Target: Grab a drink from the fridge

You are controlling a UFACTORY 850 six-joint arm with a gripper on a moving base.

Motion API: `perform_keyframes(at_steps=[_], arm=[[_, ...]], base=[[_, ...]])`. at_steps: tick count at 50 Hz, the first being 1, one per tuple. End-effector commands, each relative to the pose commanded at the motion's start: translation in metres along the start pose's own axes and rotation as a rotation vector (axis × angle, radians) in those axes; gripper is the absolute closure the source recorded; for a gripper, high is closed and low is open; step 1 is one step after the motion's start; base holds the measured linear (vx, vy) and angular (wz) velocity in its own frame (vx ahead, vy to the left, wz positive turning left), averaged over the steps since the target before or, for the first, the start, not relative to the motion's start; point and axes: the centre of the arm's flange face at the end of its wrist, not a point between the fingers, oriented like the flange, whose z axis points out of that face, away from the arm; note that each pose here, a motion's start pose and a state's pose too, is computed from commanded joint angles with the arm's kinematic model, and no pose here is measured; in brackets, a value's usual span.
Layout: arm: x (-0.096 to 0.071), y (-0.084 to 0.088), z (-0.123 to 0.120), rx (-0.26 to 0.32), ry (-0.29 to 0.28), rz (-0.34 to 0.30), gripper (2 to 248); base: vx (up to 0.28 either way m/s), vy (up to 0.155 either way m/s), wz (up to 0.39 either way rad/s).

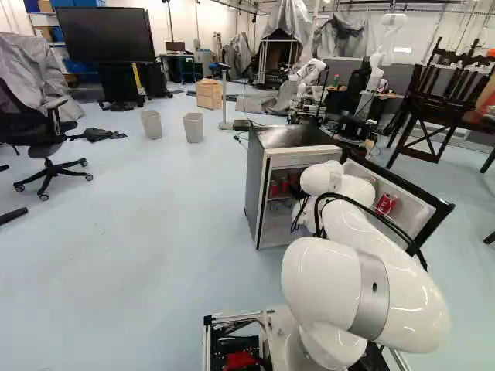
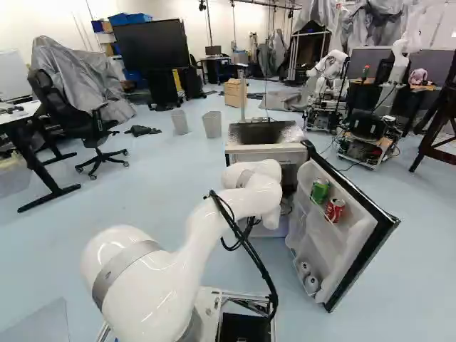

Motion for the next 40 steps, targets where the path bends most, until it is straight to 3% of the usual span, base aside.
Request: perform_keyframes(at_steps=[40], arm=[[0.01, -0.003, -0.014, 0.001, -0.047, 0.013, 3]], base=[[0.0, 0.0, 0.0]])
